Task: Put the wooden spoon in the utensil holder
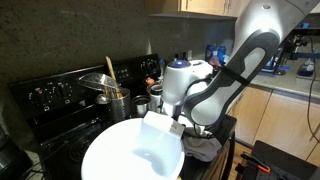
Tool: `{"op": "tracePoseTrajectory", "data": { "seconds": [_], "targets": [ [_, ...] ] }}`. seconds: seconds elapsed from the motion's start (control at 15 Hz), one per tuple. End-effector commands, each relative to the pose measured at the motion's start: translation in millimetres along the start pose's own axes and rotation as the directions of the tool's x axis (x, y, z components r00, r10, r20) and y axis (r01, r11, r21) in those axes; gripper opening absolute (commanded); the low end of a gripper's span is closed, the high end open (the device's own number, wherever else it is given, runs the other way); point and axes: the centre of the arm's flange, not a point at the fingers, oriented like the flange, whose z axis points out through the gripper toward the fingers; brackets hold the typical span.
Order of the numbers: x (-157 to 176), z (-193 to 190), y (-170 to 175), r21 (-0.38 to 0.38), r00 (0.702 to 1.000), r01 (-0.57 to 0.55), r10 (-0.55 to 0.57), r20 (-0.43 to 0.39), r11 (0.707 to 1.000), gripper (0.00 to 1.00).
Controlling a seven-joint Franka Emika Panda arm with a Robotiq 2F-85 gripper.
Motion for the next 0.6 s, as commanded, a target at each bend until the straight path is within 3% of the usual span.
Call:
{"op": "tracePoseTrajectory", "data": {
  "seconds": [0.0,0.27,0.53],
  "targets": [
    [3.5,5.2,1.5,0.029,0.997,-0.052,0.051,0.051,0.998,1.00],
    [5.4,10.2,3.3,0.031,0.992,-0.101,0.098,0.085,0.994,1.00],
    [17.5,15.3,7.9,0.042,0.967,-0.192,0.182,0.179,0.980,1.00]
  ]
}}
